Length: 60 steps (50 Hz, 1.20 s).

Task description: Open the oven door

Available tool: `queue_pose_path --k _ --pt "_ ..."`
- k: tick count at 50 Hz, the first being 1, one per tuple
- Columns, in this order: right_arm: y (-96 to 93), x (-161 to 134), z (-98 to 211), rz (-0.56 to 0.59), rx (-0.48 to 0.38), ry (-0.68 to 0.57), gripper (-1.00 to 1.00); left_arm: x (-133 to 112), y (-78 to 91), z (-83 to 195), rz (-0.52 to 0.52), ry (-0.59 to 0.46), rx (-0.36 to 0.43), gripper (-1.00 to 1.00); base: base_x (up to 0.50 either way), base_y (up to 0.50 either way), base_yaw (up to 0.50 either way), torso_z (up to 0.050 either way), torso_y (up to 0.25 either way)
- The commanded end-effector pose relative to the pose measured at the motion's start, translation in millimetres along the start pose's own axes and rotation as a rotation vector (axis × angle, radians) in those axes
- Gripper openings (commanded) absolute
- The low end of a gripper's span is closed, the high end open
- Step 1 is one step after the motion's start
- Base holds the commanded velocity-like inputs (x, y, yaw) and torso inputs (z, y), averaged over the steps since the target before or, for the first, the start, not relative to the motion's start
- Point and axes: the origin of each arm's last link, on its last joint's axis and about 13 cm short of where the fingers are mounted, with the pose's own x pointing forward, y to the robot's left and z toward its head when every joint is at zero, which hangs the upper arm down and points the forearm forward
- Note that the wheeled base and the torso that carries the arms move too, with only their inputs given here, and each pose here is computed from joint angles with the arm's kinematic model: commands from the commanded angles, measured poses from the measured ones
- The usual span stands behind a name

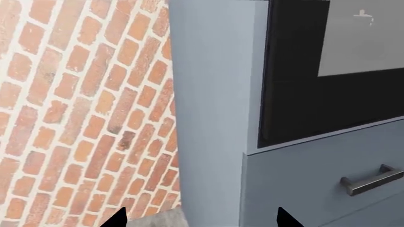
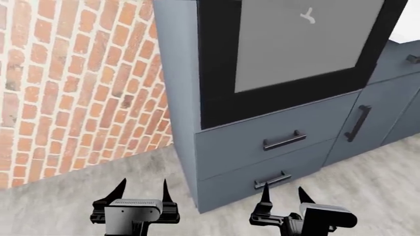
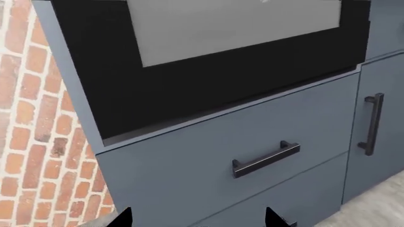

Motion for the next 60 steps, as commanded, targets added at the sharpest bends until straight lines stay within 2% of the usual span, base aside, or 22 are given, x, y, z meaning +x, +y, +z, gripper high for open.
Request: queue_pose_path --k 1,15,43,46,60 --pt "0.2 0.2 -1.0 -0.006 -0.005 0.003 1.0 0.3 0.6 -0.9 0.002 0.001 0.004 1.0 0.21 0.45 0.0 0.0 0.0" --pt "-2.7 -0.8 -2.2 -0.035 0.053 -0.015 1.0 0.1 0.8 -3.0 0.003 0.004 0.005 1.0 0.01 0.03 -0.01 0.0 0.0" --pt "-1.0 0.8 -0.3 -0.012 0.061 -0.009 1.0 0.7 0.1 -0.3 -0.002 0.001 0.008 1.0 -0.04 0.02 -0.5 0.0 0.0" --pt "0.2 2.0 0.8 -0.011 0.041 -0.005 1.0 0.9 0.1 0.0 -0.003 0.0 0.009 1.0 0.0 0.0 0.0 0.0 0.0" --pt "-1.3 0.2 -2.0 -0.017 0.028 0.0 1.0 -0.1 0.5 -2.5 0.002 0.004 0.009 1.0 0.37 0.36 0.0 0.0 0.0"
